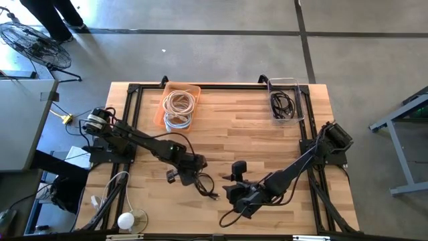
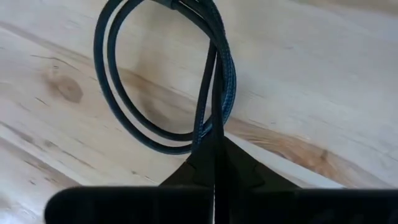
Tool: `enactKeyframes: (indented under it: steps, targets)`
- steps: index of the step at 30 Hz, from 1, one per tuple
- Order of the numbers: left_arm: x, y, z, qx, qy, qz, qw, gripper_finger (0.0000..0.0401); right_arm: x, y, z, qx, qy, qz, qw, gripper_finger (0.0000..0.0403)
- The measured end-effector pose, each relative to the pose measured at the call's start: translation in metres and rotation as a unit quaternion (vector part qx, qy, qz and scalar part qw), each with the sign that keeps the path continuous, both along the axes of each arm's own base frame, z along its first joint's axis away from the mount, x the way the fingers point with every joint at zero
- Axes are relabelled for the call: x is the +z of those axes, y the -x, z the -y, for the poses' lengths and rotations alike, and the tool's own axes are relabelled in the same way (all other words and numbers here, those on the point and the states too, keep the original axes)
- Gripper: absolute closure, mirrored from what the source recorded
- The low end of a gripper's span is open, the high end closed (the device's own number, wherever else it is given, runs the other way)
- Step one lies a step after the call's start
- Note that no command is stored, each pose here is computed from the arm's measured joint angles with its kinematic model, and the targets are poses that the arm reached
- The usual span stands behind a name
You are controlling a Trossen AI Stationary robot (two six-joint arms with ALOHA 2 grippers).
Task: Pick & Place USB Port
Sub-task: Put the black charger cable into the transparent bin
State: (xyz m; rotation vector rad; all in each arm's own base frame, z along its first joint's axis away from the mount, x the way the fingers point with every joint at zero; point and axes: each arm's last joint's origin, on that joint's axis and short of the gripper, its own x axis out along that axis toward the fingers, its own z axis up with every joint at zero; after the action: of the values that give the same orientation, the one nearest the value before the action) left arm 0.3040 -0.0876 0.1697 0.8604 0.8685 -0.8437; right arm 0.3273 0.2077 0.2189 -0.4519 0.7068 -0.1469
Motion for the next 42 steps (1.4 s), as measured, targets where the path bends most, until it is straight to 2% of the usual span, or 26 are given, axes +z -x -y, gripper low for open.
enactKeyframes:
  steps: [9, 12, 21, 30, 36, 42]
  targets:
    - [0.022, -0.014, 0.004, 0.009, 0.012, 0.035, 0.999, 0.0396, 0.009, 0.005, -0.021, 0.069, 0.072, 0.035, 0.994, 0.0233]
    - [0.031, -0.019, 0.004, 0.016, 0.002, 0.052, 0.999, 0.0397, 0.009, 0.010, -0.030, 0.089, 0.093, 0.037, 0.991, 0.0233]
    - [0.066, -0.032, 0.006, 0.034, -0.023, 0.081, 0.996, 0.0398, 0.009, 0.019, -0.040, 0.105, 0.095, 0.039, 0.989, 0.0233]
    - [0.102, -0.038, 0.006, 0.048, -0.041, 0.095, 0.993, 0.0399, 0.007, 0.020, -0.039, 0.114, 0.095, 0.022, 0.989, 0.0233]
    - [0.108, -0.039, 0.006, 0.048, -0.040, 0.099, 0.993, 0.0399, 0.003, 0.023, -0.031, 0.068, 0.120, 0.008, 0.990, 0.0233]
    - [0.108, -0.039, 0.006, 0.049, -0.040, 0.099, 0.993, 0.0399, 0.002, 0.018, -0.023, 0.060, 0.117, -0.002, 0.991, 0.0233]
